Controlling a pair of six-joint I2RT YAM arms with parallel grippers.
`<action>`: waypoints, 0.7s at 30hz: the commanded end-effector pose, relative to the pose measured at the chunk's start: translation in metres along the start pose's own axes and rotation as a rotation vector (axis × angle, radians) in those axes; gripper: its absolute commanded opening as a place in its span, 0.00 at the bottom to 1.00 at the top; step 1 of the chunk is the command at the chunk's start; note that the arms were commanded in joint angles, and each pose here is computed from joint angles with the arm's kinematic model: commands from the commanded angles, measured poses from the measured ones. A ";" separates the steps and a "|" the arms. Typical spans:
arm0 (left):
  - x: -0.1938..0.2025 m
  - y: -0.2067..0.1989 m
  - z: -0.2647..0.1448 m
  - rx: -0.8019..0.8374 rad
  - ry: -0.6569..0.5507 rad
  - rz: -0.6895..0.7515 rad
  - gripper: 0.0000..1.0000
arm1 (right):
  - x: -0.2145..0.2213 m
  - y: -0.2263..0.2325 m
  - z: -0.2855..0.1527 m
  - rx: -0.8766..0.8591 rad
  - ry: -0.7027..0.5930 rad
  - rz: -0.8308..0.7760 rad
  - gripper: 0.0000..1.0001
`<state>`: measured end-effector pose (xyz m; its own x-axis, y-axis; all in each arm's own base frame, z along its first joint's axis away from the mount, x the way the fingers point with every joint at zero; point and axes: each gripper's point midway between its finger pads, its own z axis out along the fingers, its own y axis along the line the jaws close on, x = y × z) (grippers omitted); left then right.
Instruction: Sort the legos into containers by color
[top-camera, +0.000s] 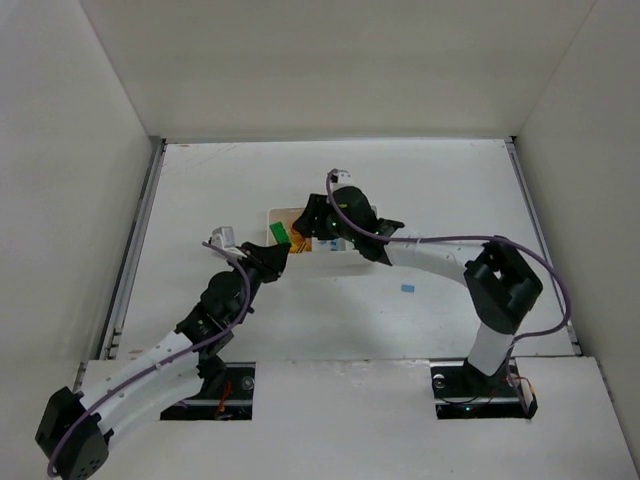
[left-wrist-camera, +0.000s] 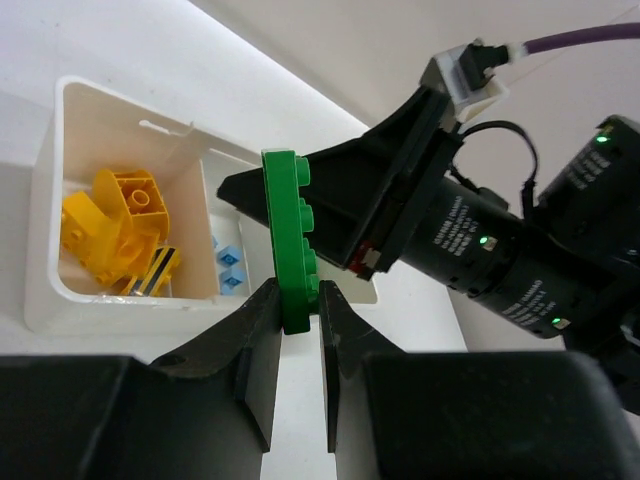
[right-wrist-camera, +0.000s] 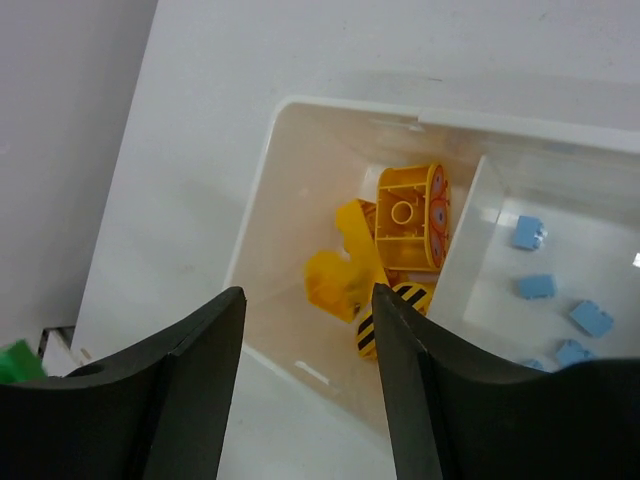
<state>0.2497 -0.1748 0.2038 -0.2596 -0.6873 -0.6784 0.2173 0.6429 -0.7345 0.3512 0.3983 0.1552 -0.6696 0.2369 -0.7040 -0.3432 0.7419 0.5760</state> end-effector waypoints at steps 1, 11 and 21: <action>-0.012 -0.026 0.005 0.059 -0.017 -0.022 0.09 | -0.042 0.013 -0.025 -0.059 -0.109 0.019 0.59; 0.042 -0.062 0.051 0.090 0.205 0.044 0.10 | -0.076 -0.065 -0.120 0.065 -0.356 0.086 0.26; 0.106 -0.076 0.121 0.027 0.348 0.134 0.11 | -0.060 -0.127 -0.183 0.189 -0.453 0.105 0.35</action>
<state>0.3072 -0.3194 0.1607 -0.5598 -0.4357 -0.7048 0.2392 0.7294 -0.6409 0.3140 0.1880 0.1943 -0.3780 0.5147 -0.7696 -0.1503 0.7861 0.5996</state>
